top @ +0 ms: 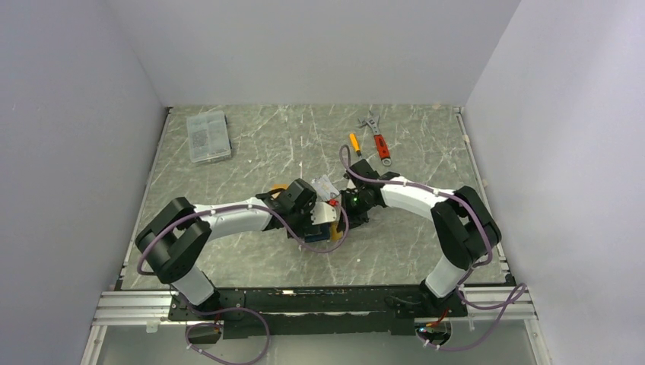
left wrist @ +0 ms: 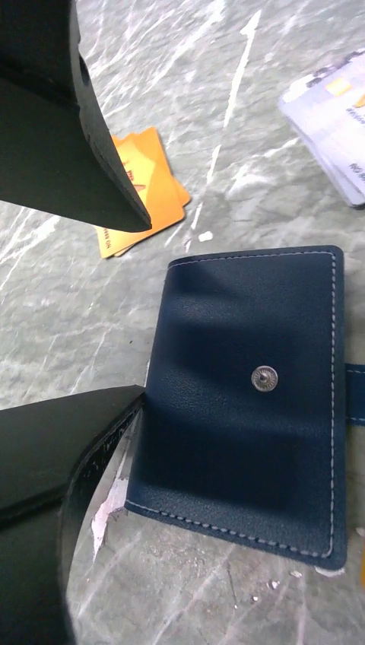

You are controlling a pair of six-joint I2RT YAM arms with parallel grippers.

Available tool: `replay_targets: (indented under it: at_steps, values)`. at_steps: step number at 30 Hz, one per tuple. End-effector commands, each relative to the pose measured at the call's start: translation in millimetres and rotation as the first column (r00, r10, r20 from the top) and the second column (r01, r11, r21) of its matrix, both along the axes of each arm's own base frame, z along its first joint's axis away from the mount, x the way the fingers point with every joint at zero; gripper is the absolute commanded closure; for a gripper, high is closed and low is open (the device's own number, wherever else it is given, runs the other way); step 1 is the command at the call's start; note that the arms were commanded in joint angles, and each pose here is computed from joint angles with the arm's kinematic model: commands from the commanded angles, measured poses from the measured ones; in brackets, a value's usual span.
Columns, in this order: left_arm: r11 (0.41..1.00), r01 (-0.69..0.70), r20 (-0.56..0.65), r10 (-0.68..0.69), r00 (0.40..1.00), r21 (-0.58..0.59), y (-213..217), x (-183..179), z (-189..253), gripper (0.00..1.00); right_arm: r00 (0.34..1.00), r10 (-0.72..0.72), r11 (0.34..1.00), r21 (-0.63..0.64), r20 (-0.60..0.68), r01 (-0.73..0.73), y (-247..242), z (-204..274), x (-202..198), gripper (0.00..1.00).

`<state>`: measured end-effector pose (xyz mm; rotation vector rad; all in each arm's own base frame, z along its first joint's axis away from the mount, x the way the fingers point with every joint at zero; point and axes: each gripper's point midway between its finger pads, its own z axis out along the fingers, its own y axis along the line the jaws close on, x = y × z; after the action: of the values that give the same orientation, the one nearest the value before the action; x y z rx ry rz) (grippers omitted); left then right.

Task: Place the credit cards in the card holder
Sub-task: Open the card holder at the center of the board.

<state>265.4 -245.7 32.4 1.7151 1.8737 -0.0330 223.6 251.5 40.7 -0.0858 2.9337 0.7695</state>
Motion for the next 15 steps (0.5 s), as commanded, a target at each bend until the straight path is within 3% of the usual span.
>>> replay_targets:
  at_steps: [1,9,15]
  values:
    - [0.995,0.099,-0.025,-0.099,0.995,0.012,-22,-3,-3,0.19,1.0,-0.025,0.999,-0.039,0.017,0.025,-19,-2,-4,1.0]
    - [0.997,0.081,-0.034,-0.081,0.996,-0.009,-16,1,18,0.18,0.997,-0.018,1.0,0.019,0.071,0.017,-16,24,13,1.0]
    - [0.997,-0.036,0.043,0.038,0.998,-0.063,14,46,51,0.18,0.994,-0.014,0.995,0.102,0.104,0.004,3,43,30,1.0]
